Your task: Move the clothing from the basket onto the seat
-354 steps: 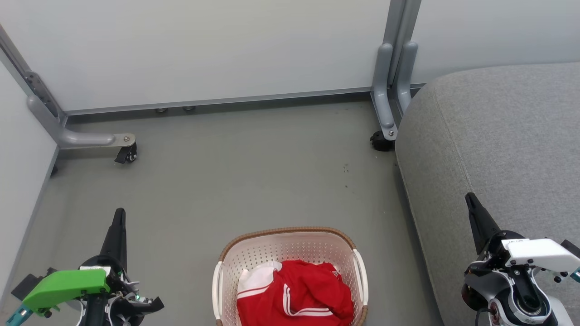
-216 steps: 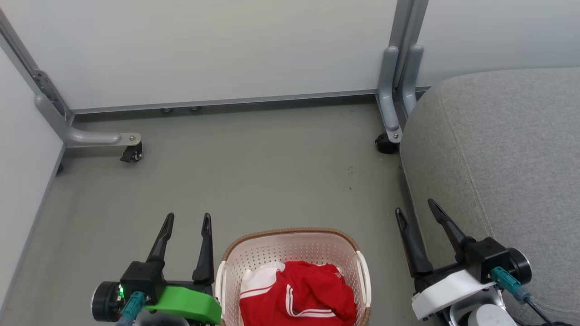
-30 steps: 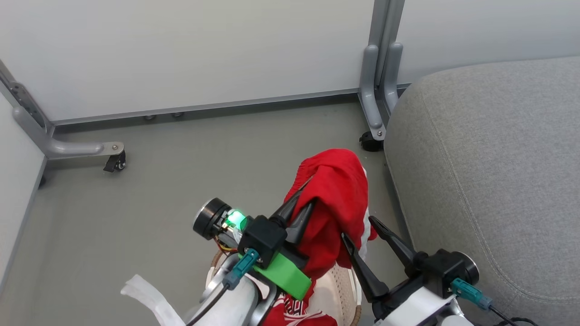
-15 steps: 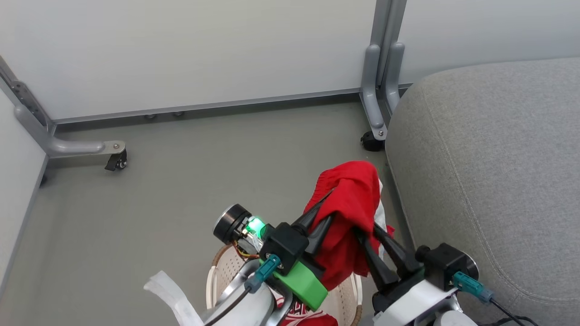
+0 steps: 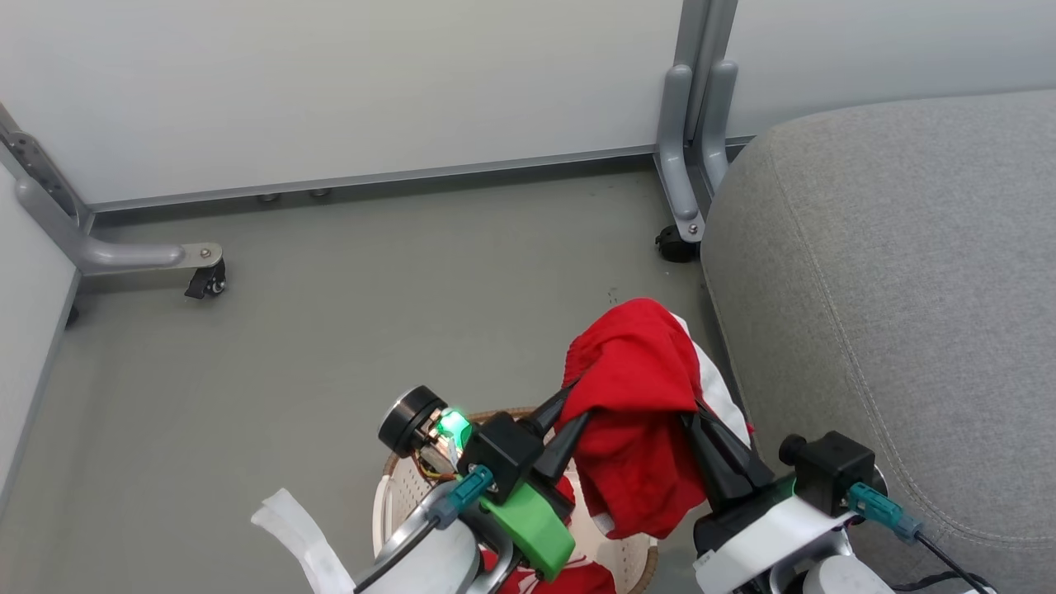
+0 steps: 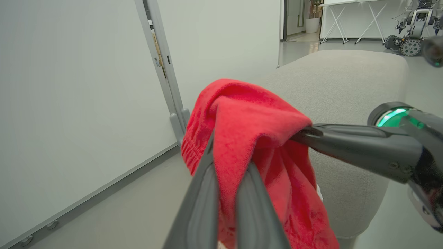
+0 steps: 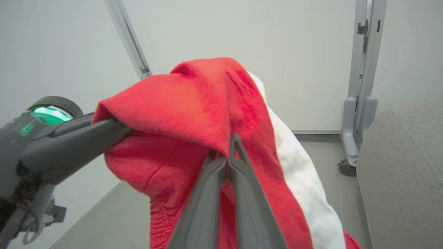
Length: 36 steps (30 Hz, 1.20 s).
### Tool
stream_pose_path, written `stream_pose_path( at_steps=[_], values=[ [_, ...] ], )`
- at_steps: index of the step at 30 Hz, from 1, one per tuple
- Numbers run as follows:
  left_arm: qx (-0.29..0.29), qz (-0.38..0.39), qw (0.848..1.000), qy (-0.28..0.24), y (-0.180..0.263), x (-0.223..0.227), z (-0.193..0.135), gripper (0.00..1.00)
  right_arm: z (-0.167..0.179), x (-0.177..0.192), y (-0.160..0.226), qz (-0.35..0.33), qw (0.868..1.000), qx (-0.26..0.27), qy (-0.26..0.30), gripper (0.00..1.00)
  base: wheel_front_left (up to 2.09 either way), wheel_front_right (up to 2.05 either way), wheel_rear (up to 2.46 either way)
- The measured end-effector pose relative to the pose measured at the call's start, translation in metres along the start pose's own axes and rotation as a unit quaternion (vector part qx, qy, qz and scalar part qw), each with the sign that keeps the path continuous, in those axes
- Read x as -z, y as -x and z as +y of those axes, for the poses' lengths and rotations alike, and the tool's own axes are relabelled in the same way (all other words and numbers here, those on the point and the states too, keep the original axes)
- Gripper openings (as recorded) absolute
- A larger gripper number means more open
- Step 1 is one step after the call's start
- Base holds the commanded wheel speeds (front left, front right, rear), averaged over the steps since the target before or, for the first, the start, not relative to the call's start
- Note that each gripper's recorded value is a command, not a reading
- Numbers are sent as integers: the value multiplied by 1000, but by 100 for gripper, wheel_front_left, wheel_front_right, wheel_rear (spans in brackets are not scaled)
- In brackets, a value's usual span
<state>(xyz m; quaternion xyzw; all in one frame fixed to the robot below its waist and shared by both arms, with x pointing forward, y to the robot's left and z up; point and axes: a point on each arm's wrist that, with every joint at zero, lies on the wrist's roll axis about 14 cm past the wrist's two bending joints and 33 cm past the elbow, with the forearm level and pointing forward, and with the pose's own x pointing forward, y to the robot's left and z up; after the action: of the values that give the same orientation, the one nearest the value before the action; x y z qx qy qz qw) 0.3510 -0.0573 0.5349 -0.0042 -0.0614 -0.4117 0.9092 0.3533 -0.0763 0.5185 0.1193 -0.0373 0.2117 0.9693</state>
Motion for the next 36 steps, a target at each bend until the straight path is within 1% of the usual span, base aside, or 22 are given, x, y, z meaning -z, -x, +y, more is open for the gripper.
stream_pose_path(
  at_steps=[6, 36],
  values=[
    [-2, -4, 1000, 12, 1, -1, 1, 100, -8, 0, -1, 0, 1000, 10, 3, 0, 0, 0, 0],
    [10, 16, 1000, 18, 5, 14, 0, 100, -20, 0, -5, -1, 1000, 27, 6, 0, 0, 0, 0]
  ],
)
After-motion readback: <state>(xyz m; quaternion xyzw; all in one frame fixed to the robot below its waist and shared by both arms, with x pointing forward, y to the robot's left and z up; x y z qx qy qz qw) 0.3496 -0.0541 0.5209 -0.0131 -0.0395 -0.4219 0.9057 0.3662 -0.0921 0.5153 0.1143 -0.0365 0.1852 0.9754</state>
